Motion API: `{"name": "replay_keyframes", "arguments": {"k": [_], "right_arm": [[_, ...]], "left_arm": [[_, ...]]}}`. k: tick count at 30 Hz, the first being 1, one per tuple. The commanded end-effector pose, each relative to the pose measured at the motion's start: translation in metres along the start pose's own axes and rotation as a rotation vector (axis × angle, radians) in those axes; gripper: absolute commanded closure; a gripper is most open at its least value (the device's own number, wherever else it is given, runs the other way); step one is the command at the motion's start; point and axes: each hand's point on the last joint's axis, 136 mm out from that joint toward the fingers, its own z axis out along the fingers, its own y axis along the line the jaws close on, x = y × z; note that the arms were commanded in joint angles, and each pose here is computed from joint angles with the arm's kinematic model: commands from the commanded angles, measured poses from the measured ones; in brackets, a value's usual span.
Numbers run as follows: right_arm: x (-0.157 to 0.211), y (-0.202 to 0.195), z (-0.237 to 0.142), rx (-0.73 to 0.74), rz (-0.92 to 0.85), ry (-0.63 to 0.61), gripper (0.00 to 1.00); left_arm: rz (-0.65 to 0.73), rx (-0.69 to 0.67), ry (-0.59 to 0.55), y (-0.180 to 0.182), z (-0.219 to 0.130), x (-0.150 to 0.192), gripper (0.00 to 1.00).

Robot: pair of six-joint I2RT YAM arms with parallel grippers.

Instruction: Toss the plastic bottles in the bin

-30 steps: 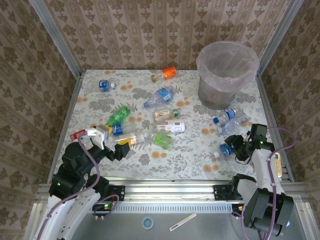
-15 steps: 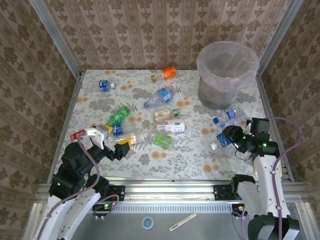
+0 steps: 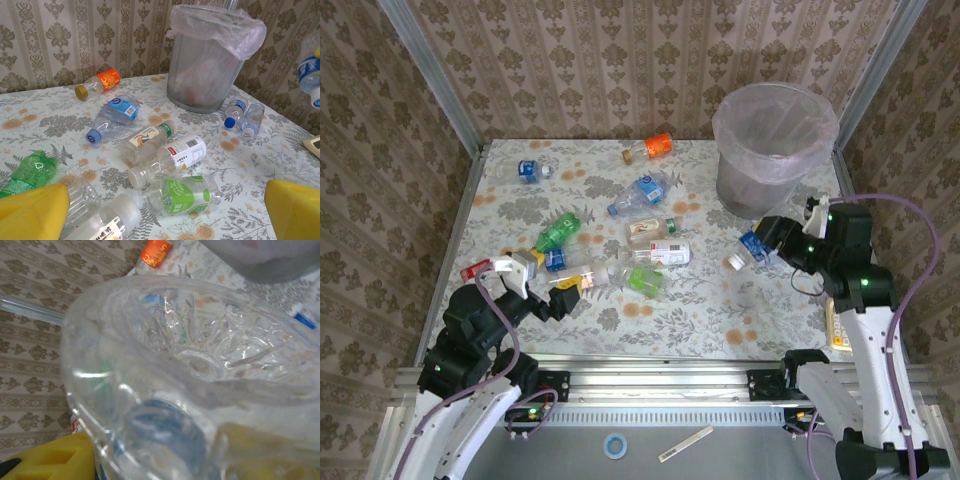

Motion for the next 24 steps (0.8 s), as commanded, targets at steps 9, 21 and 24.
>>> {"name": "replay_keyframes", "arguments": {"k": [9, 21, 24], "right_arm": [[-0.182, 0.088, 0.0, -0.07, -0.144, -0.265, 0.52], [-0.245, 0.058, 0.021, 0.033, -0.085, -0.246, 0.0], [-0.228, 0.047, -0.001, 0.072, -0.069, -0.242, 0.0]], "left_arm": [[0.005, 0.001, -0.019, 0.0, 0.002, -0.006, 0.0], [-0.002, 0.01, 0.042, -0.001, 0.009, 0.002, 0.0], [-0.003, 0.007, 0.038, 0.0, 0.008, 0.001, 0.0]]}}
